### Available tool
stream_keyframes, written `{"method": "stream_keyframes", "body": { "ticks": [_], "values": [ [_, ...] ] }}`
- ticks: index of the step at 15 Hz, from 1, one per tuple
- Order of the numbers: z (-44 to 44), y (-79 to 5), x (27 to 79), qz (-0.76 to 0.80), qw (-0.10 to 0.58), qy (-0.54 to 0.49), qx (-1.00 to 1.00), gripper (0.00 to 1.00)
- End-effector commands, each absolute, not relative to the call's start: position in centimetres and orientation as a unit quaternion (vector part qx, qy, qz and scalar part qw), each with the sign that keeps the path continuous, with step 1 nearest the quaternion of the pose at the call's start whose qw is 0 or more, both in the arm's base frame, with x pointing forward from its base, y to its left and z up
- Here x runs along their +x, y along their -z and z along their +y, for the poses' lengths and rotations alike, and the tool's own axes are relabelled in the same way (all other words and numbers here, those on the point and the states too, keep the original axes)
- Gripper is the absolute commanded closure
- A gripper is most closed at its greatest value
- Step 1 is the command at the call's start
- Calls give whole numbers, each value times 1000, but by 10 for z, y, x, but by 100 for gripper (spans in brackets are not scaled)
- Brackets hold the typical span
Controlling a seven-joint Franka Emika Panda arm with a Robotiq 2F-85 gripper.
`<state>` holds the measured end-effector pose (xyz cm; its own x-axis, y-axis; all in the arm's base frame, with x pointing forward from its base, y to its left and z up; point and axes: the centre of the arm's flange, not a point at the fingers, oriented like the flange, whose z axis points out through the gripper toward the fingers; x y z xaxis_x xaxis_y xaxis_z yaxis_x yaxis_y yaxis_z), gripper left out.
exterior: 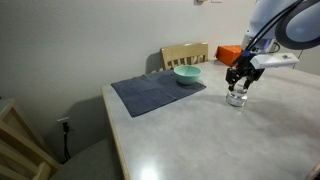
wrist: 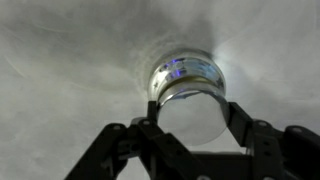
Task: Put the lid on top of the silver container
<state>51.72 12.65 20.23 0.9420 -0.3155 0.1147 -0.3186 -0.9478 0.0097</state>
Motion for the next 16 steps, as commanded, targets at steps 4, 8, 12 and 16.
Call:
{"method": "stream_keyframes", "body": {
  "ticks": [4, 8, 12, 16],
  "values": [
    [131, -197, 505, -157, 17, -76, 985, 56],
    [132, -201, 505, -153, 21, -92, 984, 56],
    [135, -199, 502, -153, 17, -101, 983, 56],
    [138, -196, 499, -151, 14, -109, 982, 56]
  ]
}}
